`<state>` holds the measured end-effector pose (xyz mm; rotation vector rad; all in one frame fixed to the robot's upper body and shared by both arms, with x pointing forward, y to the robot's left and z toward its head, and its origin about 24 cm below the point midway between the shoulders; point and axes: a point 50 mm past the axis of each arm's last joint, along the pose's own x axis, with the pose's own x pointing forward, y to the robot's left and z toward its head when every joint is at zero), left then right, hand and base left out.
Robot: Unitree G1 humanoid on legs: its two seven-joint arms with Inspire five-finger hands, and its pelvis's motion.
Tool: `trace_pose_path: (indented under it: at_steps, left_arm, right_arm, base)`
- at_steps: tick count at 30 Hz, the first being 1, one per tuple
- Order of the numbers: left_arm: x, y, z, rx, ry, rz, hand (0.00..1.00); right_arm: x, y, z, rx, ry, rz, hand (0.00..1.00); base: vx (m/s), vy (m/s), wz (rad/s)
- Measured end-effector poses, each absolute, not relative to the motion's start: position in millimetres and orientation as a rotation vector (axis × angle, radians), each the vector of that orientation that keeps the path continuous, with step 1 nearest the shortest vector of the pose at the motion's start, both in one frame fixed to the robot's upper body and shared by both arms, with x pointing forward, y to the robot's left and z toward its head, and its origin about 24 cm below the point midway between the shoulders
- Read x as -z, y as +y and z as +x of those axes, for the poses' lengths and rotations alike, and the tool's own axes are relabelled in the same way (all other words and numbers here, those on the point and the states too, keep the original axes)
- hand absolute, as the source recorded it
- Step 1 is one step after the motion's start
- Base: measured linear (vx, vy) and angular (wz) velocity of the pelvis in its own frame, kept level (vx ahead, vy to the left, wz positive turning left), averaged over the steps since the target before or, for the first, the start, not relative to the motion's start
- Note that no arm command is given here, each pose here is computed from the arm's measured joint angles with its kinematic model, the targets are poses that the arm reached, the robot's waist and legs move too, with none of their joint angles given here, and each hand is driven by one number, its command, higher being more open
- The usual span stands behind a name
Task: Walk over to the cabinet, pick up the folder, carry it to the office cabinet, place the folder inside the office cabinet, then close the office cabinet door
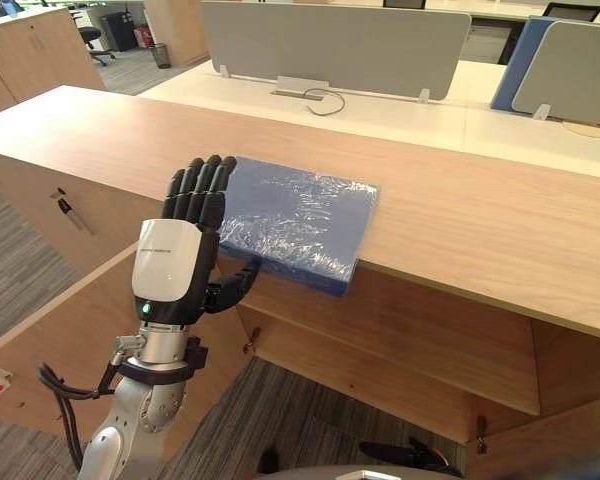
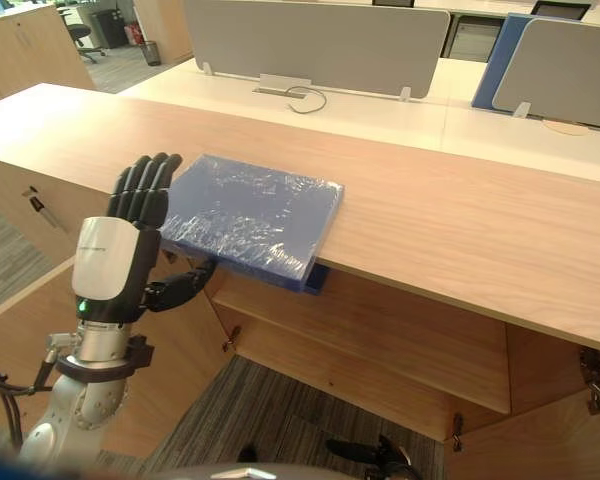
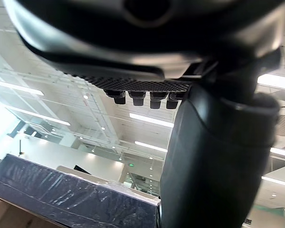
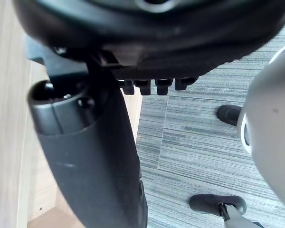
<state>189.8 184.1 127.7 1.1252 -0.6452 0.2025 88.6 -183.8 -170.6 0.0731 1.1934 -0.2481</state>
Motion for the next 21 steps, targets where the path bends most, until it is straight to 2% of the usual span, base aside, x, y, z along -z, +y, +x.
trace_pose_path:
  at_steps: [8,14,20,21]
  left_arm:
    - [-116.1,170.5,198.5,-0.051,-0.644,1.136,1.0]
    - [-96.8,181.1,208.6,0.023,-0.538,1.201,1.0]
    - [-96.7,184.1,210.2,0.03,-0.53,1.204,1.0]
    - [-96.7,184.2,210.2,0.029,-0.53,1.205,0.0]
  right_arm:
    - [170.2,-183.9,90.3,0.216,1.193,0.04,1.0]
    - [169.7,-184.5,91.5,0.218,1.188,0.04,1.0]
    - [169.5,-184.7,91.6,0.218,1.184,0.041,1.0]
    - [169.3,-184.9,91.7,0.218,1.182,0.041,1.0]
  base:
    - [-0.05,0.005,-0.12]
    - [-0.03,0.001,-0.05]
    - [0.0,0.0,-0.08]
    - [0.0,0.0,0.0]
